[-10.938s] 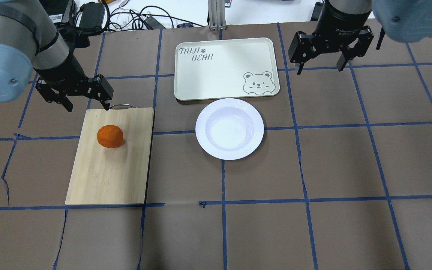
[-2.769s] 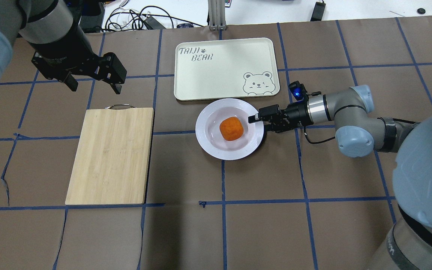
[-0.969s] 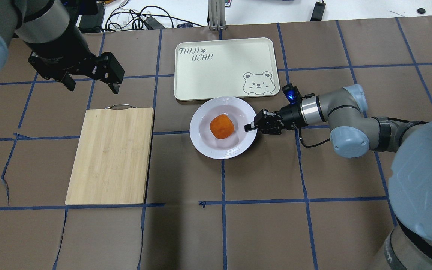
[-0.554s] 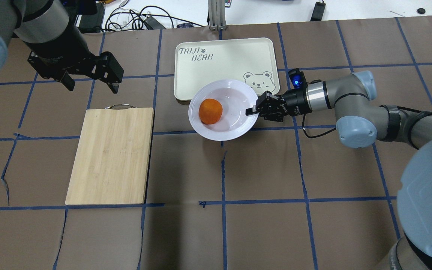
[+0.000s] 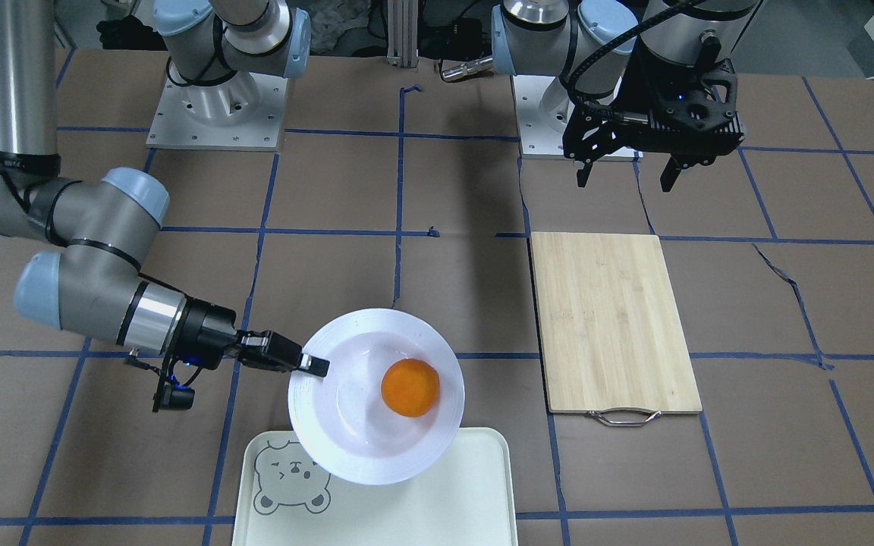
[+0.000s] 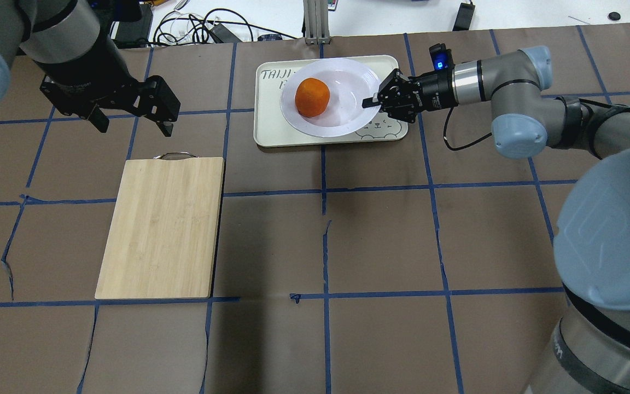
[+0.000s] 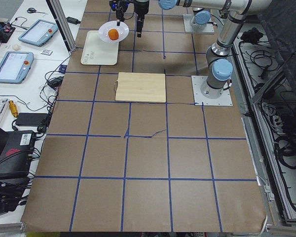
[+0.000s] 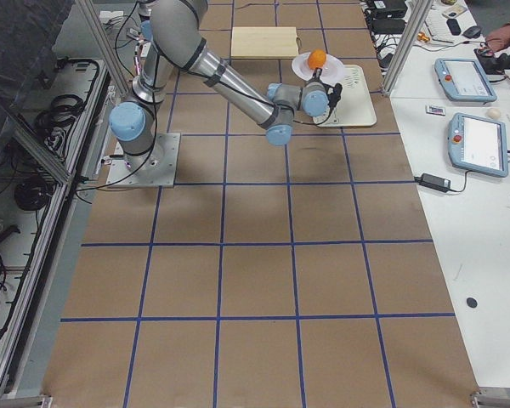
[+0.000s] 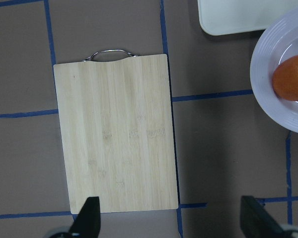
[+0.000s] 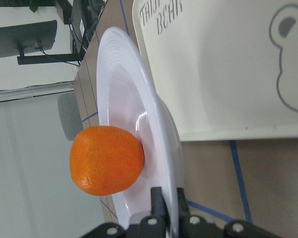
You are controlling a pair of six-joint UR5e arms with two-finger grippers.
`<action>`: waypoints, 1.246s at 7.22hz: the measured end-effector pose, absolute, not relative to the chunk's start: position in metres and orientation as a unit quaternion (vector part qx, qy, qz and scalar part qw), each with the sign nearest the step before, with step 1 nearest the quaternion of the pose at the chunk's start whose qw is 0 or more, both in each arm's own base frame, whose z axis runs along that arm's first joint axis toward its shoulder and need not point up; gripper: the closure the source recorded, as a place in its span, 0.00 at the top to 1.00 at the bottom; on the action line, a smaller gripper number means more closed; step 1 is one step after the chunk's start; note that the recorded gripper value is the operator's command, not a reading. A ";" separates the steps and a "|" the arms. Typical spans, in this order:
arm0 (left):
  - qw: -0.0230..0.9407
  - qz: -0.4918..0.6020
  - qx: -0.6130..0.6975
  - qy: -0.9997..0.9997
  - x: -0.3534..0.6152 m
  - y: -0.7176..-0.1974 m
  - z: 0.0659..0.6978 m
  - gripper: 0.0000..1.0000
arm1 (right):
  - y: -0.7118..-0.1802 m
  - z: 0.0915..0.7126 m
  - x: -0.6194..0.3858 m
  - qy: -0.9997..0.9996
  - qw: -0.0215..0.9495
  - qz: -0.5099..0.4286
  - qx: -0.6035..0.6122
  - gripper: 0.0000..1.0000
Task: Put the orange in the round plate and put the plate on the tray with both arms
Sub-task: 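Lift the bowl with the right gripper and set it onto the bear tray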
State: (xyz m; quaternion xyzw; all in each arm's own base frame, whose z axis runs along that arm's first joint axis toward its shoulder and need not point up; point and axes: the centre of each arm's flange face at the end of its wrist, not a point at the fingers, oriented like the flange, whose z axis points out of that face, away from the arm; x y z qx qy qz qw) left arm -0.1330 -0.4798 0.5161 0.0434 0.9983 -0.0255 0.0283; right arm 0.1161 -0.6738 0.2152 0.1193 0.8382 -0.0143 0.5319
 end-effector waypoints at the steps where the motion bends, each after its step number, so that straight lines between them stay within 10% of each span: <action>1: 0.028 -0.025 0.043 0.998 -0.133 -0.480 0.516 1.00 | -0.701 0.203 0.114 0.838 0.533 -0.019 0.115 0.00; 6: 0.027 -0.021 0.043 0.998 -0.133 -0.478 0.510 1.00 | -0.744 0.147 0.119 0.840 0.531 -0.010 0.111 0.06; 9: 0.026 -0.022 0.043 0.999 -0.132 -0.476 0.509 1.00 | -0.741 0.136 0.125 0.844 0.525 -0.001 0.112 0.70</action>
